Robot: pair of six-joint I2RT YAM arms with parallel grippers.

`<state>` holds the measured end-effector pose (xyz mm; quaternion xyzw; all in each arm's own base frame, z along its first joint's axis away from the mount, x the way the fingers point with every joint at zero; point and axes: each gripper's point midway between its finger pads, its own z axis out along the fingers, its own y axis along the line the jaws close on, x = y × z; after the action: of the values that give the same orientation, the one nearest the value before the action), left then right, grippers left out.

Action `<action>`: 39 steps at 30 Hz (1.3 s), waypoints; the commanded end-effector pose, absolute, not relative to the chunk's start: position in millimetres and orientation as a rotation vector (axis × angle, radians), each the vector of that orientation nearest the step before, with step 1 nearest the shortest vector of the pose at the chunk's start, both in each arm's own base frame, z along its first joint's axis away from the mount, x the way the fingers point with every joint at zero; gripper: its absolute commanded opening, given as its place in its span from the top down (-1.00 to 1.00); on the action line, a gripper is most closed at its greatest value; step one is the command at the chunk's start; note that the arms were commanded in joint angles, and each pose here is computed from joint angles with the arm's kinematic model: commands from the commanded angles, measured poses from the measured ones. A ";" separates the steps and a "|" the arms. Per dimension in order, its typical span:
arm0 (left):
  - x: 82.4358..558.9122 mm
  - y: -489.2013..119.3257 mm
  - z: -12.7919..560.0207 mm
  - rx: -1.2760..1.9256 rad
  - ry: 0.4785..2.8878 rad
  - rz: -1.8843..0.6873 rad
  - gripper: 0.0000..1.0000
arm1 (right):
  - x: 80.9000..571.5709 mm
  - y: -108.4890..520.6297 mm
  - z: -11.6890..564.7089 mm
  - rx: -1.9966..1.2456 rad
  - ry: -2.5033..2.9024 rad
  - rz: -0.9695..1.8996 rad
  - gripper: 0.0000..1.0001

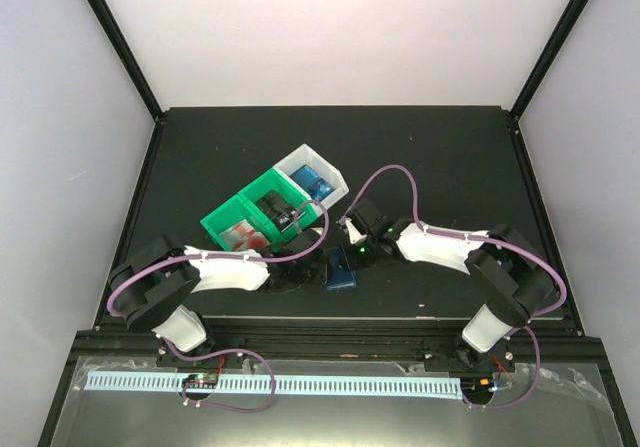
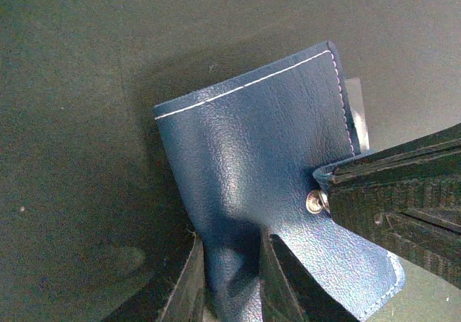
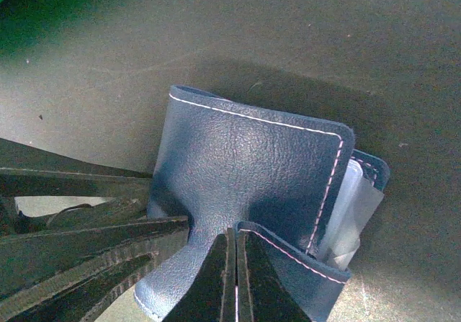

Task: Put the credit cards into the card holder
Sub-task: Close the card holder at the center of the board.

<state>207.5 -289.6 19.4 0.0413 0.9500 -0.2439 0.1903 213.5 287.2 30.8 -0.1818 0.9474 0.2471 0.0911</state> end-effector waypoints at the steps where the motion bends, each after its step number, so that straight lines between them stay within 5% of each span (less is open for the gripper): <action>1: 190.3 -279.5 -0.6 0.137 2.749 -0.655 0.58 | 133.3 268.8 -7.9 -0.717 3.115 0.719 0.98; 18: 192.7 -279.2 0.2 0.089 2.750 -0.683 0.60 | 120.0 281.4 -3.6 -0.813 3.109 0.894 0.98; 39: 192.2 -290.3 0.6 0.080 2.757 -0.783 0.64 | 111.3 263.5 -43.0 -0.690 3.283 0.719 0.98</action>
<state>206.7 -287.0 18.3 0.0171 0.9479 -0.2653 0.1752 208.7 293.2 24.9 -0.1985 0.9461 0.2471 0.0665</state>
